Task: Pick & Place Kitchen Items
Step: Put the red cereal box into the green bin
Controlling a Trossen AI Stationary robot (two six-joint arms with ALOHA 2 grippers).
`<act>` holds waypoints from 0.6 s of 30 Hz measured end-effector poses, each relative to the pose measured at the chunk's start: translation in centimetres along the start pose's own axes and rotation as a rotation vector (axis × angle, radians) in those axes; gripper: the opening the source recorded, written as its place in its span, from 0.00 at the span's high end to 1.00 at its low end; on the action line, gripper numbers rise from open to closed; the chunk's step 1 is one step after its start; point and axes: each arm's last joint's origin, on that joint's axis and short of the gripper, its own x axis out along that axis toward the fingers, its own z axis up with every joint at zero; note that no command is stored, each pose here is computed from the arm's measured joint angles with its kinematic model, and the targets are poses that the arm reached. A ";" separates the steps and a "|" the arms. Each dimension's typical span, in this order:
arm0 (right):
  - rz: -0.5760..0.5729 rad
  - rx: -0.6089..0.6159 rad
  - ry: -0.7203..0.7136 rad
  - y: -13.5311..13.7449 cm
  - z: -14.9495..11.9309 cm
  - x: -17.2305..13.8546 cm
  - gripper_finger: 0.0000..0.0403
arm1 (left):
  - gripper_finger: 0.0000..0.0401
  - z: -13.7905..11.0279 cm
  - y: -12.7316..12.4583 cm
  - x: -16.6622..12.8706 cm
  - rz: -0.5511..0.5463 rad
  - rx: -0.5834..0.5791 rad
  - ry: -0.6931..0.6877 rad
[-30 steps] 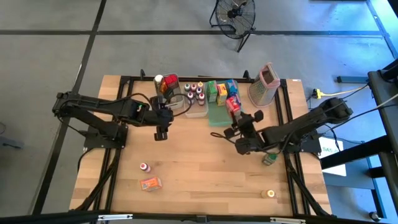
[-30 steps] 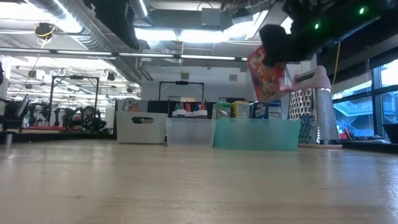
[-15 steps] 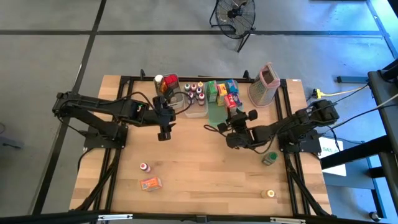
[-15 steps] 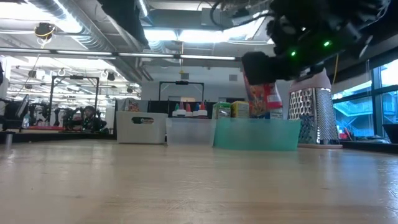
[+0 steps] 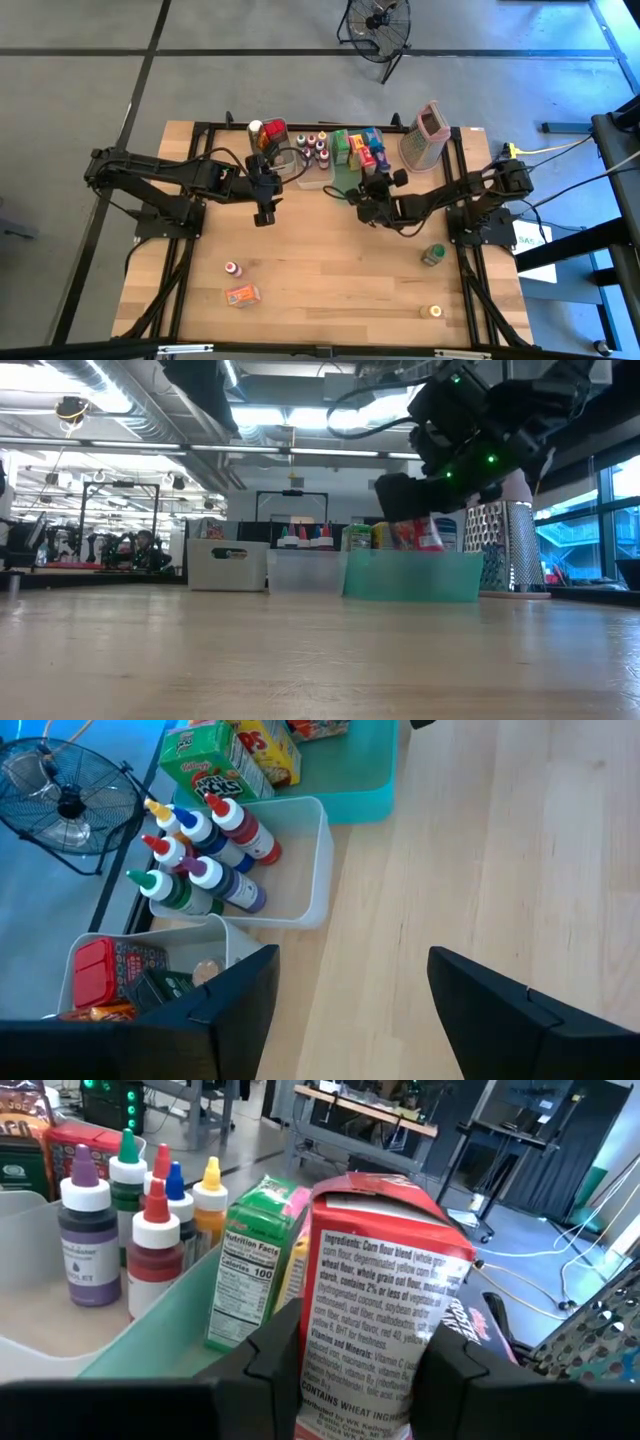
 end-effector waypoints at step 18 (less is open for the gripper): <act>0.086 0.032 0.088 -0.2 0.2 2.1 0.58 | 0.37 0.0 -0.2 -0.1 -0.012 0.007 0.000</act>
